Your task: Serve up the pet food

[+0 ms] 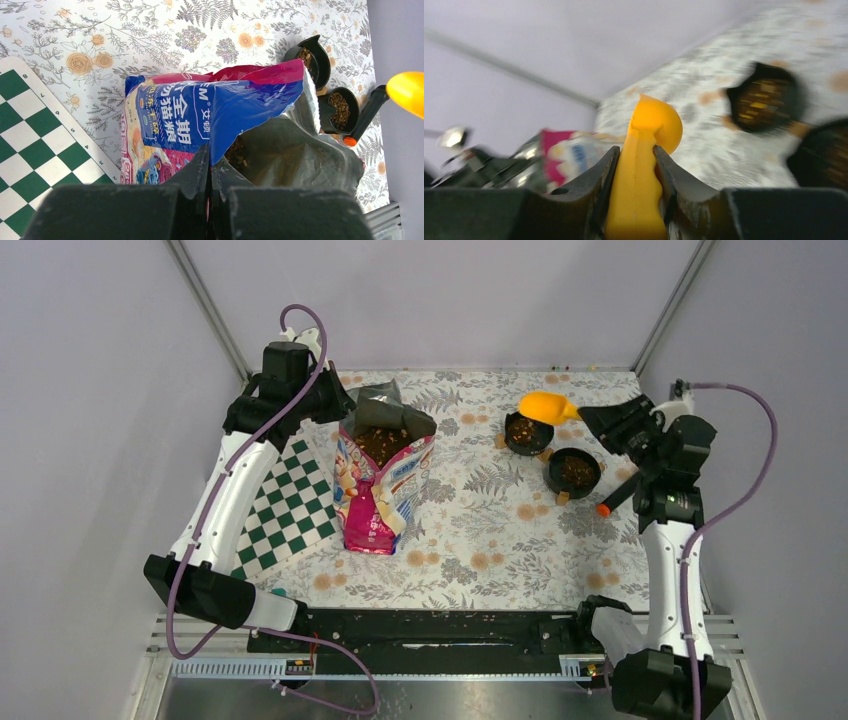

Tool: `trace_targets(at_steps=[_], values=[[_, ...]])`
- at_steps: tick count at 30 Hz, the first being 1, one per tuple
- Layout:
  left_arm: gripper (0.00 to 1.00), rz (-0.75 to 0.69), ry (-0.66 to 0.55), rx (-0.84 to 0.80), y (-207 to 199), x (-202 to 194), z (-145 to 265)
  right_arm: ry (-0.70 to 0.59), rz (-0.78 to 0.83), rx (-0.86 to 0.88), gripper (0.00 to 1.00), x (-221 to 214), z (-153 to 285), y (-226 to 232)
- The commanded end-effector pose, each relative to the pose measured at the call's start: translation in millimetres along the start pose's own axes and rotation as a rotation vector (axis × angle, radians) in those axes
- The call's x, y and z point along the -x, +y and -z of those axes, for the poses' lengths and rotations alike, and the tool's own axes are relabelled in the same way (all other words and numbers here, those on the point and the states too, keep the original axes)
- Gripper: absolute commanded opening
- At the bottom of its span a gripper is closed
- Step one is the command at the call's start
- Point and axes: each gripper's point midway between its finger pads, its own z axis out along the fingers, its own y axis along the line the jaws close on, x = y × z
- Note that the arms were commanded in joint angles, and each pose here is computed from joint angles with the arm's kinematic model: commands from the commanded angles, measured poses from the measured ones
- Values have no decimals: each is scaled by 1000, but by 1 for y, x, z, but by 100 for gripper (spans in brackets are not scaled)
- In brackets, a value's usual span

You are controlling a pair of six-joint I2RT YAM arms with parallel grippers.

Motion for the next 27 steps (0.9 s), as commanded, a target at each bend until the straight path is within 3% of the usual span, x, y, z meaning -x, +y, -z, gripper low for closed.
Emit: trace_targets(at_steps=[1,7,15,27], values=[[0,3,-139,-119,-29,37,18,99,9,526,0,-10,9,119],[0,19,-126,-147,-35,36,15,248,47,747,0,-55,13,193],[0,102,-82,-294,-60,28,10,377,45,765,0,-89,-4,215],[0,126,-48,-330,-68,21,8,563,395,408,0,-181,-41,195]])
